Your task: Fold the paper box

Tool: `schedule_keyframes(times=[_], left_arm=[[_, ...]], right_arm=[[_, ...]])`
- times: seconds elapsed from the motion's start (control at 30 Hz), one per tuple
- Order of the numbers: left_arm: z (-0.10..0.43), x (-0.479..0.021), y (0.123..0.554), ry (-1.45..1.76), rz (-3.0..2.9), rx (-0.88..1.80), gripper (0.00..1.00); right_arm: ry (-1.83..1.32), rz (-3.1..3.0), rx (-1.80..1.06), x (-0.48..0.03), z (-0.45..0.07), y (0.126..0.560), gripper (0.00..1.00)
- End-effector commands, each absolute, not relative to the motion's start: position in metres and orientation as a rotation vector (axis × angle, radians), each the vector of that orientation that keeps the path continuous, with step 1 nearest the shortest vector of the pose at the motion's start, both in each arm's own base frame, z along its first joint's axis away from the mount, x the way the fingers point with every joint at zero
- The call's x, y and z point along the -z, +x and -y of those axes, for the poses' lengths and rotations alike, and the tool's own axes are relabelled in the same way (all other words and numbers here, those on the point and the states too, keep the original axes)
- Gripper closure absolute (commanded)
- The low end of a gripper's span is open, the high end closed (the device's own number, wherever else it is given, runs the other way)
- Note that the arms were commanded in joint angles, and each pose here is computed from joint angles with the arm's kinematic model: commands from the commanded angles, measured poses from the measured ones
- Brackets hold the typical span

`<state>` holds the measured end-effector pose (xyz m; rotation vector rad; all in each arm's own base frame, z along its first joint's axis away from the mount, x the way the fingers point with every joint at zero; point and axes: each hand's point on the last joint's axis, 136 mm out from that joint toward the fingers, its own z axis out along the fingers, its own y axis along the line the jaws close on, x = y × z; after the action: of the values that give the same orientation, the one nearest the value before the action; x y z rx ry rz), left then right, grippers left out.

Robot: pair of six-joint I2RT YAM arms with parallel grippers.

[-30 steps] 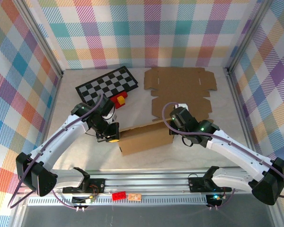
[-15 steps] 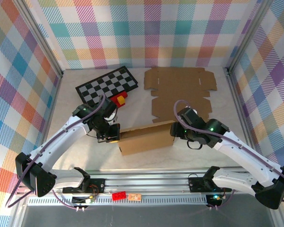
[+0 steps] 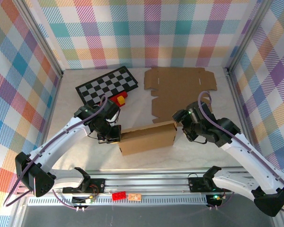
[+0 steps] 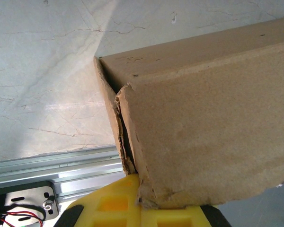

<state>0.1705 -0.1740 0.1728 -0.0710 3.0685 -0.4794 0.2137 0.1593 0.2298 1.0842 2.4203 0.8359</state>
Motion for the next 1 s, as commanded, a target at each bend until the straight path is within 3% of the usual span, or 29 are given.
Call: schedule_keyframes(times=[0.0,0.37,0.7,0.87,0.97], left_arm=[[0.166,-0.164,0.163,-0.098,-3.107,0.4,1.0],[0.168,-0.165,0.163,-0.088,-3.111,0.394,1.0],[0.172,-0.168,0.165,-0.094,-3.106,0.406,1.0],[0.177,-0.185,0.166,-0.168,-3.058,0.496,0.74],[0.181,-0.201,0.167,-0.225,-3.006,0.579,0.63]], right_arm=[[1.392,-2.358,-0.995,-0.222,-0.169,0.213,0.21],[1.511,-2.347,-1.024,-0.186,-0.171,0.215,0.24],[1.527,-2.399,-0.986,-0.162,-0.169,0.206,0.36],[1.525,-2.426,-0.956,-0.155,-0.168,0.204,0.38],[1.522,-2.437,-0.94,-0.153,-0.167,0.203,0.38]])
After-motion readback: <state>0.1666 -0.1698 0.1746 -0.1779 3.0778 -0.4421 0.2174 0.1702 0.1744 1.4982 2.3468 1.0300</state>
